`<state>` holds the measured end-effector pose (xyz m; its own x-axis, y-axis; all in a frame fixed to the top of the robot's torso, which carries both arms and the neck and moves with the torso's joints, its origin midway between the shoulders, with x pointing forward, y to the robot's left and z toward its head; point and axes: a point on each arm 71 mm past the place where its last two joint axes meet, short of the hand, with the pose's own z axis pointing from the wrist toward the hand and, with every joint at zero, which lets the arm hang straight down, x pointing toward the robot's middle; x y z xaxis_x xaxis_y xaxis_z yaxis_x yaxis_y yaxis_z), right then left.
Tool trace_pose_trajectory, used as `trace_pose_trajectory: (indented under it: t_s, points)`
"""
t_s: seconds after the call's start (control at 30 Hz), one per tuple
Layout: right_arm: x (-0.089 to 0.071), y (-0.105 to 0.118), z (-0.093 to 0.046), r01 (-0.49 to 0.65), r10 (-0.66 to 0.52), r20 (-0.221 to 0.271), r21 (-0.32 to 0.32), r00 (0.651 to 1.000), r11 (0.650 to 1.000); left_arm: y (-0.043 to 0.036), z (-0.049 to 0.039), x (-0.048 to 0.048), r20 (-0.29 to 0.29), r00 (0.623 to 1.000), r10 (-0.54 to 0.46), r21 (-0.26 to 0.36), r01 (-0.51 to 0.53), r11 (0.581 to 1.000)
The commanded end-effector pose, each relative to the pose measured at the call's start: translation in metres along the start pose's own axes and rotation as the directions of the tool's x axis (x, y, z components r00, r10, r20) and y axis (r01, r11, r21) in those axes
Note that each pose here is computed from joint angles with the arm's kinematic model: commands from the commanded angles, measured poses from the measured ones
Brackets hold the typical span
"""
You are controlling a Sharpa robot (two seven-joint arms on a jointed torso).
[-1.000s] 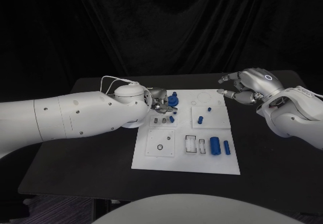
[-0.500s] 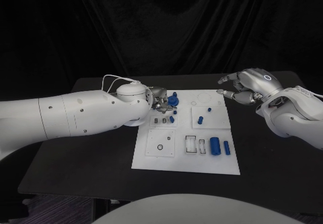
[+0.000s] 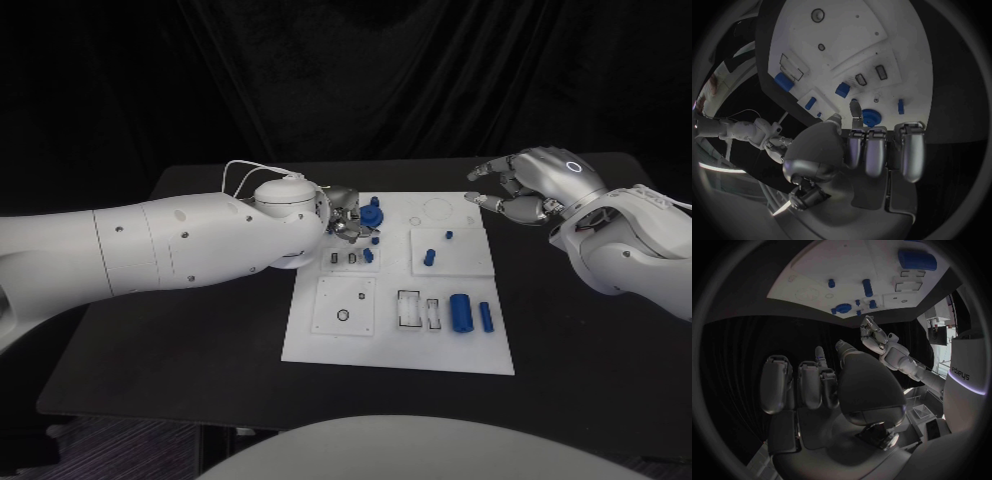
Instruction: Assemble the parts on the task board
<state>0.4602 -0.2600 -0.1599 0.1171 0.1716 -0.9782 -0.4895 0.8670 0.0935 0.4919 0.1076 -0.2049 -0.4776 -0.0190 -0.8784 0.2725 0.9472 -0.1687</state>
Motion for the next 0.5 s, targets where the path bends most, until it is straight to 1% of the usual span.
trace_pose_trajectory:
  t_s: [0.03,0.3,0.5]
  points:
    - [0.001,-0.001,0.0,0.001,-0.001,-0.004,0.016,1.0,1.0,-0.0036,0.001,0.0042,-0.011,1.0,0.002,0.032,-0.002,0.999]
    - [0.001,0.0,0.0,0.0,0.0,-0.004,0.015,1.0,1.0,-0.0042,0.0034,0.0121,-0.026,1.0,-0.001,0.038,0.002,0.999]
    - [0.001,0.0,0.0,0.001,0.0,-0.005,0.015,1.0,1.0,-0.0049,0.0039,0.0164,-0.04,0.999,0.001,0.041,0.001,0.999]
